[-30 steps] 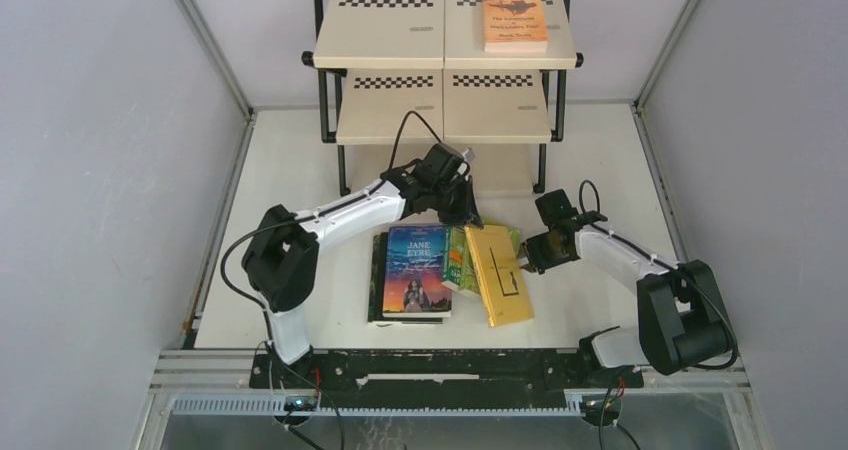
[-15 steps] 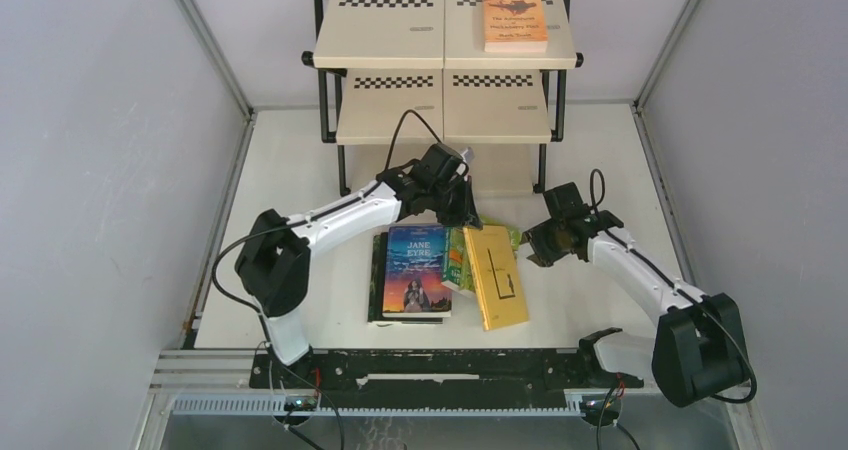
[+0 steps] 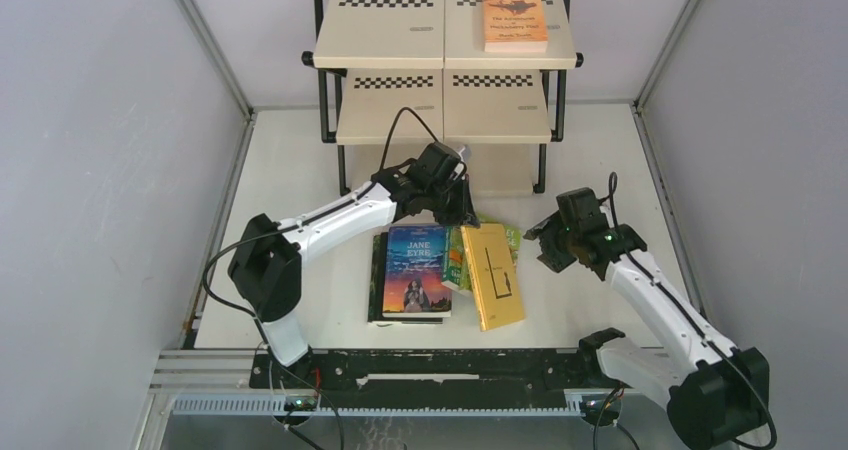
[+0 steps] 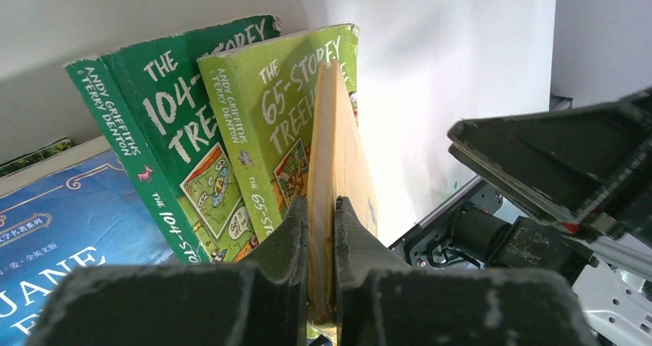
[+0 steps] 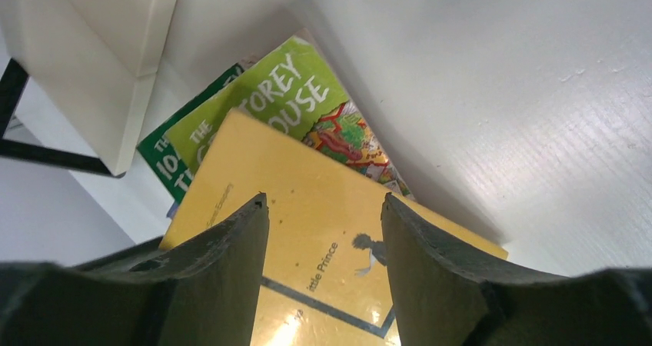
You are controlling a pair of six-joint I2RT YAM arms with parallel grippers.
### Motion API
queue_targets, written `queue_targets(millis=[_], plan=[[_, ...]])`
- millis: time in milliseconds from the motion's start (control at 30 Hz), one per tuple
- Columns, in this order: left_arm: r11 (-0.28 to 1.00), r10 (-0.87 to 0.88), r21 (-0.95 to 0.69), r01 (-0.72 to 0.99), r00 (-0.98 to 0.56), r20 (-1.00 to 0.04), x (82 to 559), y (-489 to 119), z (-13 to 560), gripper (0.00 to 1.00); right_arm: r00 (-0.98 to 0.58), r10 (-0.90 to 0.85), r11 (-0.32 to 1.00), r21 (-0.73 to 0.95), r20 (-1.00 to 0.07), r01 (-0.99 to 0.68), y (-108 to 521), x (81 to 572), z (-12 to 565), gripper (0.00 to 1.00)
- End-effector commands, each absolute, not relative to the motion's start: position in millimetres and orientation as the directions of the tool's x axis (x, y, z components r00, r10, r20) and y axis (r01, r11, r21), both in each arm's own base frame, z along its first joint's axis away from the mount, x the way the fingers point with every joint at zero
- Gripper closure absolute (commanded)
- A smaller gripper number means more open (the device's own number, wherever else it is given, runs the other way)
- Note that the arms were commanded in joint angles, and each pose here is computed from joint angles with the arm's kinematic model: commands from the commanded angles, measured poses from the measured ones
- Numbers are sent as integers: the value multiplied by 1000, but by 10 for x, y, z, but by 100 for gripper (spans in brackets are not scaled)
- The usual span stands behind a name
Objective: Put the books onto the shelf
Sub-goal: Pick up the book from the center of the board.
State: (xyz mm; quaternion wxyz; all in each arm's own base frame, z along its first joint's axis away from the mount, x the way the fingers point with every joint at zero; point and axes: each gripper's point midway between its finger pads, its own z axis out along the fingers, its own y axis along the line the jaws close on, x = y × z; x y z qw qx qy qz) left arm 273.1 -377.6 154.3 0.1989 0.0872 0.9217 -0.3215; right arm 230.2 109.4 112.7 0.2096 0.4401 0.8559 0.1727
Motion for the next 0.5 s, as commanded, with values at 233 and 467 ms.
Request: queue_targets(millis=[233,467], plan=[[802,-96,-569,181,-901,-422,2936,-3678,1757,100,-547,817,541,573,-183,616,1129,1932,1184,37],[785,-226,-616,72,-892,-392,3106,-3667,1792,100,-576,807,532,577,-126,619,1183,1649,1067,37]])
